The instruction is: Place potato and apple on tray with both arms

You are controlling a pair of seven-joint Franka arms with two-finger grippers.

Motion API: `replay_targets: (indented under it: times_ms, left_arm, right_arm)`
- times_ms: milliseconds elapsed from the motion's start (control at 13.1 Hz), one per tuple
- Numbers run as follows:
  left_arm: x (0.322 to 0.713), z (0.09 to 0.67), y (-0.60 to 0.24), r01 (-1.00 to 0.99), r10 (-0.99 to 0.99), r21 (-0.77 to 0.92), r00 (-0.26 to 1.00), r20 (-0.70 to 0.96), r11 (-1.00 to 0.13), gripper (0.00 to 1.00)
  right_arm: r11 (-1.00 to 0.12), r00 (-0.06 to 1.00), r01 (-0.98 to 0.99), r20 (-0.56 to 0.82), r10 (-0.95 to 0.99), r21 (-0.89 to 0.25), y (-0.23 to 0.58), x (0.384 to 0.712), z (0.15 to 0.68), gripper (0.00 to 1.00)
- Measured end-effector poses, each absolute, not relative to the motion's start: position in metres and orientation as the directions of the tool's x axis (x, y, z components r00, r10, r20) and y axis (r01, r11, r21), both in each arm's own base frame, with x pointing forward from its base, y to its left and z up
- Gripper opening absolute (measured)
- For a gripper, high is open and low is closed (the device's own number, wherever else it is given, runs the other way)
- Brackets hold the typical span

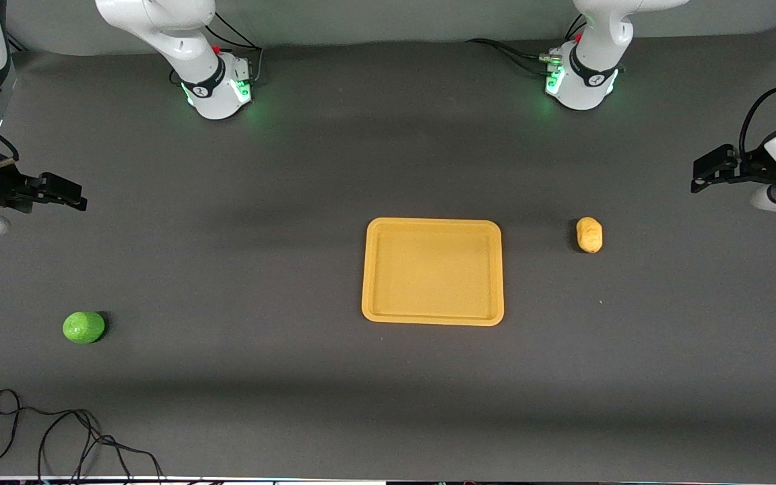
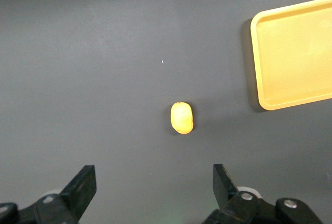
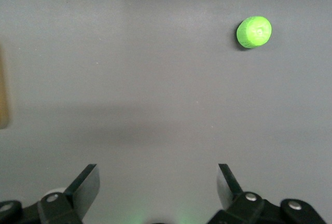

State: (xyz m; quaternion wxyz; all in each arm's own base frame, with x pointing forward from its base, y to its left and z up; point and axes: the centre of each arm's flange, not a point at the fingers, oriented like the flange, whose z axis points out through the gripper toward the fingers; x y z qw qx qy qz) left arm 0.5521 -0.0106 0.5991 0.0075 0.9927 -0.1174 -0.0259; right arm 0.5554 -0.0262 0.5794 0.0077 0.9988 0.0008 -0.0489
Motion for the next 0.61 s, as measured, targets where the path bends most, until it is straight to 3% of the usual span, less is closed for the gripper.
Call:
replay_targets:
  times_ms: [610]
  left_arm:
    - [0.5532, 0.5965, -0.0109, -0.233, -0.234, 0.02, 0.971, -0.047, -0.972, 1.0]
  right_arm:
    - [-1.0, 0.995, 0.002, -0.103, 0.0, 0.015, -0.0262, 0.5599, 0.5752, 1.0]
